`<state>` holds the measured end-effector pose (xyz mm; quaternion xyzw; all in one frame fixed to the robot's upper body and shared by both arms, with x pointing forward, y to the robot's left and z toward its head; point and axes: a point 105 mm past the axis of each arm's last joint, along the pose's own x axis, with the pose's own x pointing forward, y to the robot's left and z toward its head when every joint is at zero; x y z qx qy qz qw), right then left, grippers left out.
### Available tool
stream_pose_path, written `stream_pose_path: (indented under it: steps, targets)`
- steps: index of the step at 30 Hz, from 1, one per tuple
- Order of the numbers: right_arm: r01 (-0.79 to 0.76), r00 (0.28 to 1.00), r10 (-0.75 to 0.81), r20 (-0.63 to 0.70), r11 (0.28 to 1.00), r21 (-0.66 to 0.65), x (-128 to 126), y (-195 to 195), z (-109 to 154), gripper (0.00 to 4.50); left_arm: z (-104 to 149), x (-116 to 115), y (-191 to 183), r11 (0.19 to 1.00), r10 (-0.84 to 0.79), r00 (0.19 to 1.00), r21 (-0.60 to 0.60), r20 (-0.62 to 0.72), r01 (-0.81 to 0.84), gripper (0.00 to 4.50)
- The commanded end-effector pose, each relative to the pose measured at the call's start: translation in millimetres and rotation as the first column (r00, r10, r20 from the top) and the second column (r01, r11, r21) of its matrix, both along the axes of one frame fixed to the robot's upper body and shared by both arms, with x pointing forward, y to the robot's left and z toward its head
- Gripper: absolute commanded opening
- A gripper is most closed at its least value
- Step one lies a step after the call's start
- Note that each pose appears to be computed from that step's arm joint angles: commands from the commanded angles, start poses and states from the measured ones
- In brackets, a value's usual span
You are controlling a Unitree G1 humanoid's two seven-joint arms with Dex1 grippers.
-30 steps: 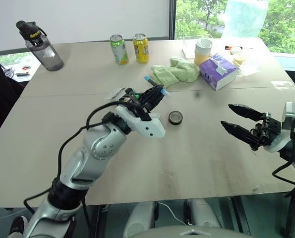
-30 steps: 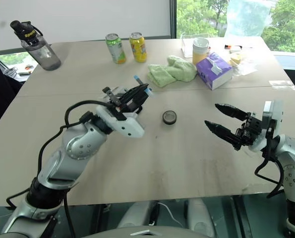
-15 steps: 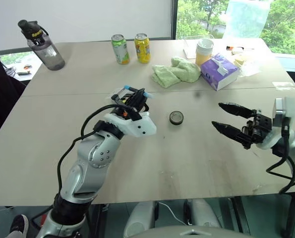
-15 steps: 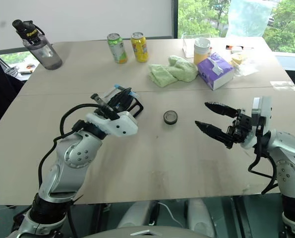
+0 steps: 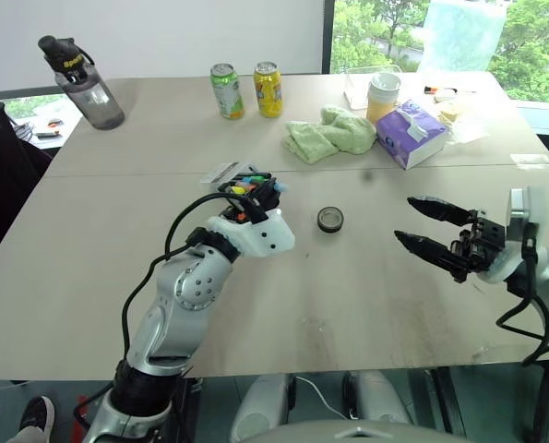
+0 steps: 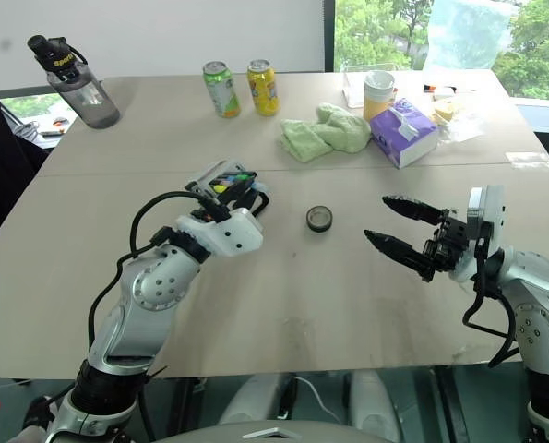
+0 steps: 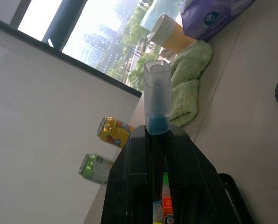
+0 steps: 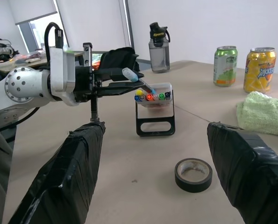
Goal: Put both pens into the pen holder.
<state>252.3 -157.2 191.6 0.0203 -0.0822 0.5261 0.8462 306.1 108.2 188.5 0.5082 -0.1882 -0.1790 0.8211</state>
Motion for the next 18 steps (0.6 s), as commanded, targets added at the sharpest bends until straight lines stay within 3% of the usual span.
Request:
stream_pose_path:
  steps: [1, 5, 6, 8, 14, 18]
  targets:
    - [-0.001, 0.998, 0.002, 0.062, 1.0, -0.006, -5, 0, 10, 3.75, 8, 4, 2, 1.0, 0.001, 0.999, -0.009, 0.033, 0.0, 0.0]
    - [0.001, 0.998, -0.001, 0.067, 1.0, -0.007, -5, -1, 10, 3.75, 12, 17, 11, 0.999, 0.034, 0.999, -0.034, 0.036, -0.032, 0.0]
    - [0.001, 0.998, -0.001, 0.067, 1.0, -0.007, -5, -2, 10, 3.79, 14, 20, 12, 0.999, 0.038, 0.998, -0.038, 0.045, -0.036, 0.94]
    - [0.002, 0.998, -0.001, 0.065, 1.0, -0.006, -5, -3, 8, 3.79, 17, 25, 12, 0.999, 0.043, 0.997, -0.035, 0.063, -0.041, 1.58]
    - [0.004, 0.998, -0.003, 0.062, 1.0, -0.008, -5, -9, 3, 3.79, 22, 29, 15, 0.997, 0.071, 0.99, -0.029, 0.118, -0.069, 4.23]
    - [0.008, 0.998, -0.007, 0.057, 1.0, -0.012, -6, -14, -3, 3.79, 22, 24, 14, 0.997, 0.067, 0.989, -0.036, 0.129, -0.063, 4.39]
